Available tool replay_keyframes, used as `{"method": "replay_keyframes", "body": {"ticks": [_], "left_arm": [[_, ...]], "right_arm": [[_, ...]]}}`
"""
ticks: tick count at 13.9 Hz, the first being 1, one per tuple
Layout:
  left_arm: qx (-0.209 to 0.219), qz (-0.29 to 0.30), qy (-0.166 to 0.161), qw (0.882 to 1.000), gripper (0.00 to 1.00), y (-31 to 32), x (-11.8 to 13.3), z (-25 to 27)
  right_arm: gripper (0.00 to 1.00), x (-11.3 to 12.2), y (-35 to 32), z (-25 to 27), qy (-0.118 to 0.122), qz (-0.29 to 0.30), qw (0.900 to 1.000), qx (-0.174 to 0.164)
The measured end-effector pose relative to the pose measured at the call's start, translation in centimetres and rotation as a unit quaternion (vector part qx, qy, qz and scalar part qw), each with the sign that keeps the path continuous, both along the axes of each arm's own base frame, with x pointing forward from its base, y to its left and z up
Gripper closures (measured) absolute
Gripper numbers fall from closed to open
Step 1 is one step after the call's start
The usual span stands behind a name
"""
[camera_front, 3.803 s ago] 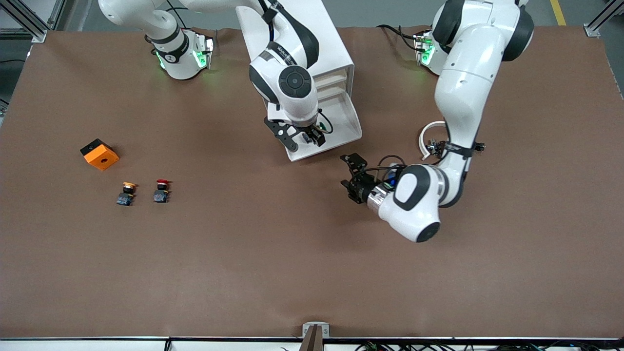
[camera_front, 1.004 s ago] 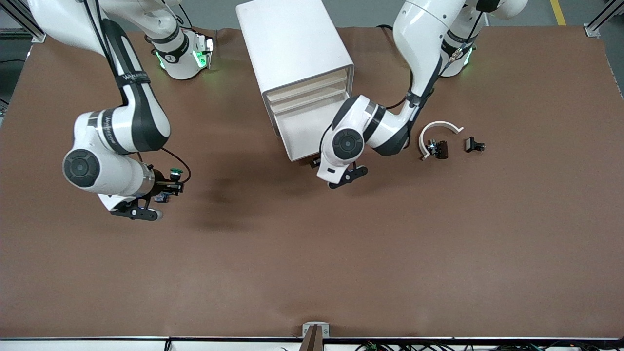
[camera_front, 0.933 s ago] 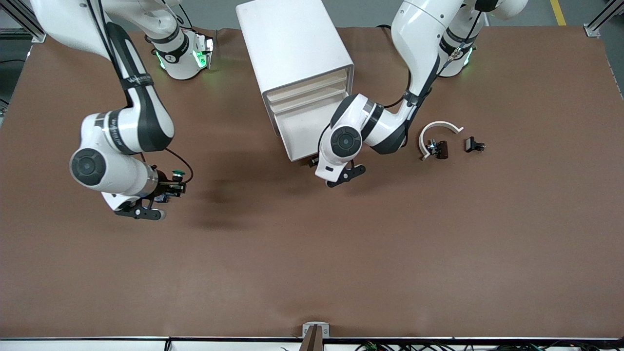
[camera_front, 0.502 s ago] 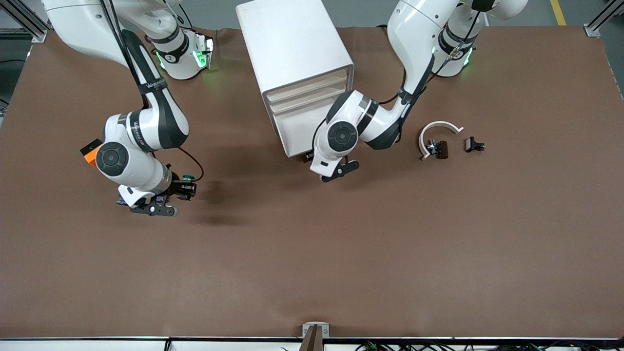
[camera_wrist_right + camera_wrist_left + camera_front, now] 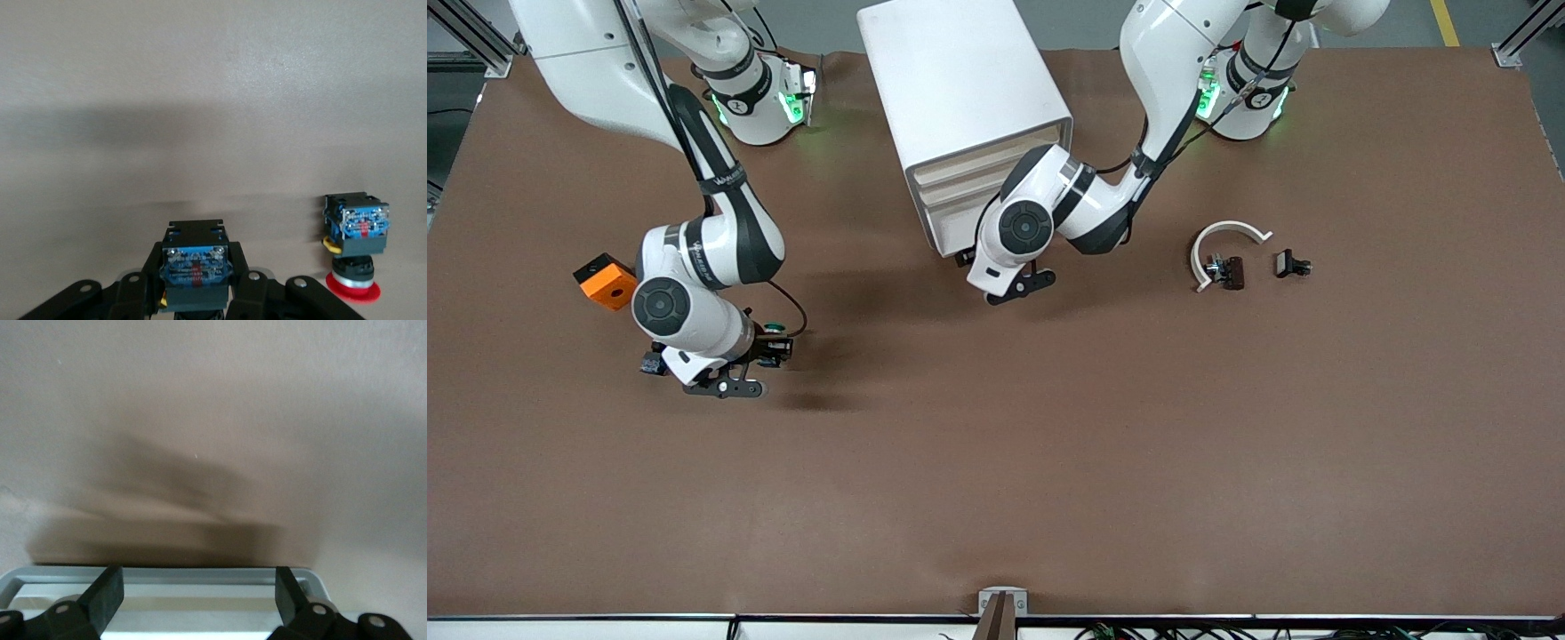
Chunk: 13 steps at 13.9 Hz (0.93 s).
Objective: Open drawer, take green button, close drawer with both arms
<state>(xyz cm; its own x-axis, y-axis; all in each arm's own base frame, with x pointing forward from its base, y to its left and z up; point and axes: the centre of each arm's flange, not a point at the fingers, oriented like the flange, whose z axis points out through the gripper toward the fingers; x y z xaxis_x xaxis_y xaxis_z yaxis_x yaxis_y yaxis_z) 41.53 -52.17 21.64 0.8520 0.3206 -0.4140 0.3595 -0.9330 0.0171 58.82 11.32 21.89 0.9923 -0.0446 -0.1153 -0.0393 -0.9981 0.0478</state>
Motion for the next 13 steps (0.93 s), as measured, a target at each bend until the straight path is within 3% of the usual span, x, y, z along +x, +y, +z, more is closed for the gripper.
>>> {"method": "replay_keyframes", "body": {"ticks": [6,10,13], "left_arm": [[-0.02,-0.016,0.029,0.999,0.0,-2.6,-3.7,0.2],[-0.018,-0.018,0.037,0.999,0.0,-2.6,-4.5,-0.3],[-0.018,-0.016,0.037,0.999,0.0,-2.5,-4.4,-0.3]], "right_arm": [[0.59,0.9,-1.7,-2.2,-0.003,-0.012,1.0,-0.004],[0.59,1.2,-2.0,-3.1,-0.003,-0.015,1.0,-0.004],[0.49,1.3,-2.0,-3.2,-0.003,-0.015,1.0,-0.004]]}}
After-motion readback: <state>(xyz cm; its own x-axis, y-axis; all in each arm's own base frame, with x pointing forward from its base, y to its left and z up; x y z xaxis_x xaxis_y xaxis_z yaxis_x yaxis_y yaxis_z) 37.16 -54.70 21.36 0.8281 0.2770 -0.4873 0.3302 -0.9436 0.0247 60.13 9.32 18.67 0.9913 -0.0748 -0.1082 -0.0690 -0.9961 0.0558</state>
